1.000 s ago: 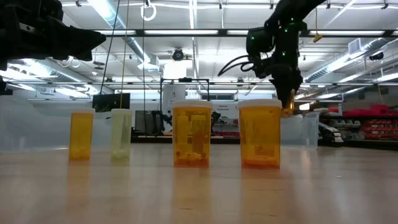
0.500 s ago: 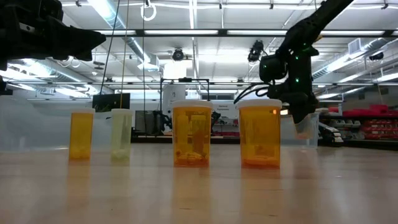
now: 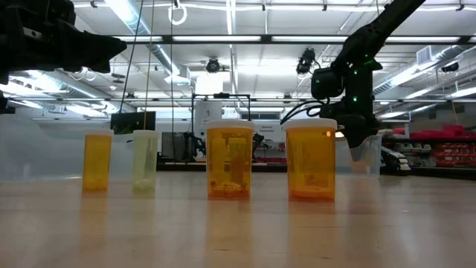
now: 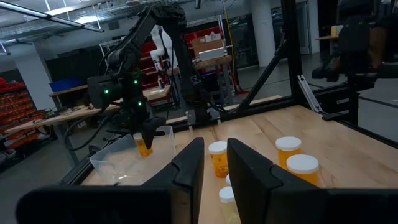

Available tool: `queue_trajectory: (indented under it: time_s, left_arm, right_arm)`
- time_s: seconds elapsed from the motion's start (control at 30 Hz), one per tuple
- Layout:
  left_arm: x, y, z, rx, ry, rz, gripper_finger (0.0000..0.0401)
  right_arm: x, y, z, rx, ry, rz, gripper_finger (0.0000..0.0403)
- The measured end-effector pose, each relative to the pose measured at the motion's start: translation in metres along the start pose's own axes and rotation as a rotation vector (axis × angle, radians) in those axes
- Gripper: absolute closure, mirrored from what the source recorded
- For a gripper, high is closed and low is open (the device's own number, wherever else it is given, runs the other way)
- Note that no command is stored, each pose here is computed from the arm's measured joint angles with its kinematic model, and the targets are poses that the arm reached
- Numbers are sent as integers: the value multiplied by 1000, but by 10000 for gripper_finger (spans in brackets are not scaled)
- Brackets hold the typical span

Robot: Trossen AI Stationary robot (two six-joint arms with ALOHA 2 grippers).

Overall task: Pick and place medicine bottles into bin by pill shape (circle, oval)
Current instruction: Put the large orange pill bottle into the right transparent bin

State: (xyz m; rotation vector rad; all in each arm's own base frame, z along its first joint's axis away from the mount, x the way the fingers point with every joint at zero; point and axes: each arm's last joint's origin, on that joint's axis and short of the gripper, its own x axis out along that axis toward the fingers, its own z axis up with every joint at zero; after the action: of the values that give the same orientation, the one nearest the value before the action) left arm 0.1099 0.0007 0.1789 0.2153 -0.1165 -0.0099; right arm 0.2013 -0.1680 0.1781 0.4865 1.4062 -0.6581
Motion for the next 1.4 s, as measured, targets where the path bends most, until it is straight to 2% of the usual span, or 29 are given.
queue_trajectory:
  time_s: [0.27,0.47,0.67,0.83,1.03,1.27,1.4]
  left_arm:
    - [0,0,0,0,0,0,315]
    - [0,0,0,0,0,0,320]
    - [0,0,0,0,0,0,321]
    - [0,0,0,0,0,0,315]
    - [0,0,0,0,0,0,318]
    - [0,0,0,0,0,0,322]
    - [0,0,0,0,-1,0,318]
  right_arm:
    - [-2,0,0,0,9,-1,148]
    - [-21,7,13,-25,-39,-8,147]
    - [-43,26,27,-78,-128,4,147]
    - [-58,52,30,-140,-178,56,147]
    - [-65,92,19,-220,-185,116,148]
    - [-64,151,0,-332,-149,168,148]
    - [-67,193,4,-420,-148,190,148]
